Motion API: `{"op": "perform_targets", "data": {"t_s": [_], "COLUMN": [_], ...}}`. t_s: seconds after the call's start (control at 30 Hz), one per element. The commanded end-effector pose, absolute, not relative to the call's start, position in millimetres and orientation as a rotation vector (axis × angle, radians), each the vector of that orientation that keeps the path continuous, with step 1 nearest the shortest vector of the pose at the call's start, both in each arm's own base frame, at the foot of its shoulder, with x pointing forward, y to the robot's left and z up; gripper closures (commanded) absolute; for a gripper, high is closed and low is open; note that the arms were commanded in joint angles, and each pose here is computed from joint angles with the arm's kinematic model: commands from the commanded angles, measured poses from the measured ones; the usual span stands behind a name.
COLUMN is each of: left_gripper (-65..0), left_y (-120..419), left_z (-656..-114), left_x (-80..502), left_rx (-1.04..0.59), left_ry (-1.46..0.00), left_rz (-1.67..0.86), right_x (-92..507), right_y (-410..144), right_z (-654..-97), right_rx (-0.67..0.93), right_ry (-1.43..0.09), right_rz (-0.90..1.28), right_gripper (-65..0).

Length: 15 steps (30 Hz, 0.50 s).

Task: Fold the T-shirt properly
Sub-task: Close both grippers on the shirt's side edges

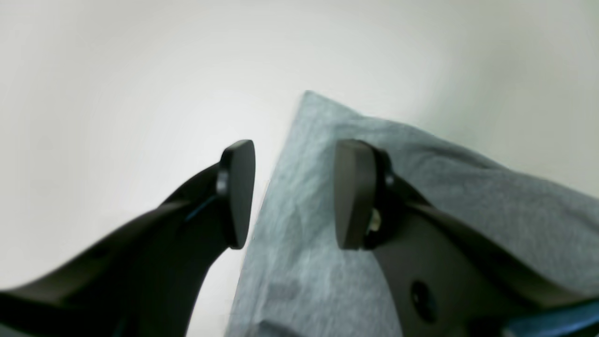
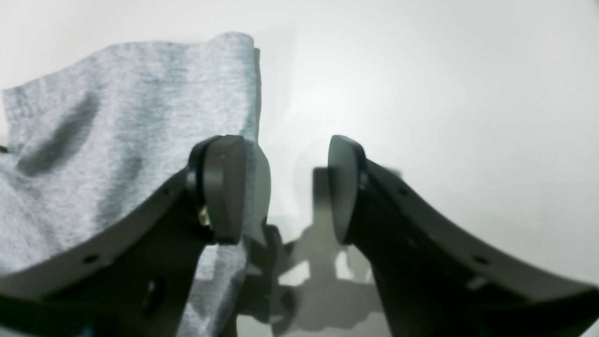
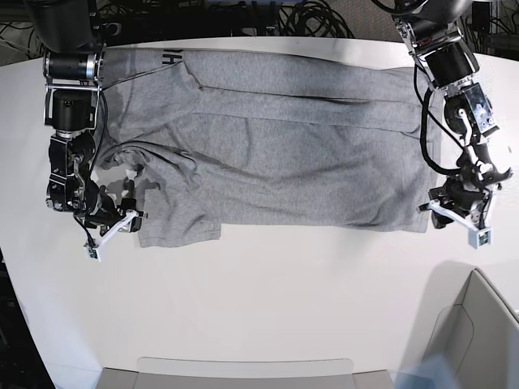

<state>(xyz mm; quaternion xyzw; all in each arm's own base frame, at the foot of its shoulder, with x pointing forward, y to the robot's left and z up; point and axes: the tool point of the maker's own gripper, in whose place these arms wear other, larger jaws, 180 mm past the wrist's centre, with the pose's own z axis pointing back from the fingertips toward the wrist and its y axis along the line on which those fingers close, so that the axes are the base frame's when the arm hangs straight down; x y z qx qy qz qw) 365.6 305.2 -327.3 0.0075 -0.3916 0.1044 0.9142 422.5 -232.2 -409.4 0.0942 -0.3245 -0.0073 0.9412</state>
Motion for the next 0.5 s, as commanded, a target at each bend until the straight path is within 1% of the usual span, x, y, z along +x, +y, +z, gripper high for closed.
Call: {"op": "perform_targets", "data": {"t_s": [0.0,0.1,0.17,0.27,0.47], "left_gripper": [-28.7,-28.7,-28.5,-28.4,-28.4], "left_y": [313.2,307.0,310.6,316.8,323.4], "left_z": [-312.5,-342.3,-362.6,-371.2,-366.4], "left_x": [380.3,398.1,406.0,416.0,421.5], "left_rx": [0.037,0.021,-0.003,-0.026,-0.012], "left_ry": [-0.849,-0.765,-0.716,-0.725,-0.757], "left_rz": [0.185,0.137,0.169,0.218,0.220], "right_x": [426.9,425.5,424.9,423.9,423.0], "right_y": [-236.5,-234.9,-234.1,-232.2,-232.2], "right_z": [-401.8,-404.1,-404.9,-406.4,-407.2], "right_rx": [0.179,0.180,0.182,0.186,0.186], "right_ry": [-0.670,-0.663,-0.661,-0.658,-0.655], "right_rz": [-0.004,0.001,0.001,0.000,0.000], "right_gripper": [-27.8,-27.8,-27.8,-27.8,-27.8]}}
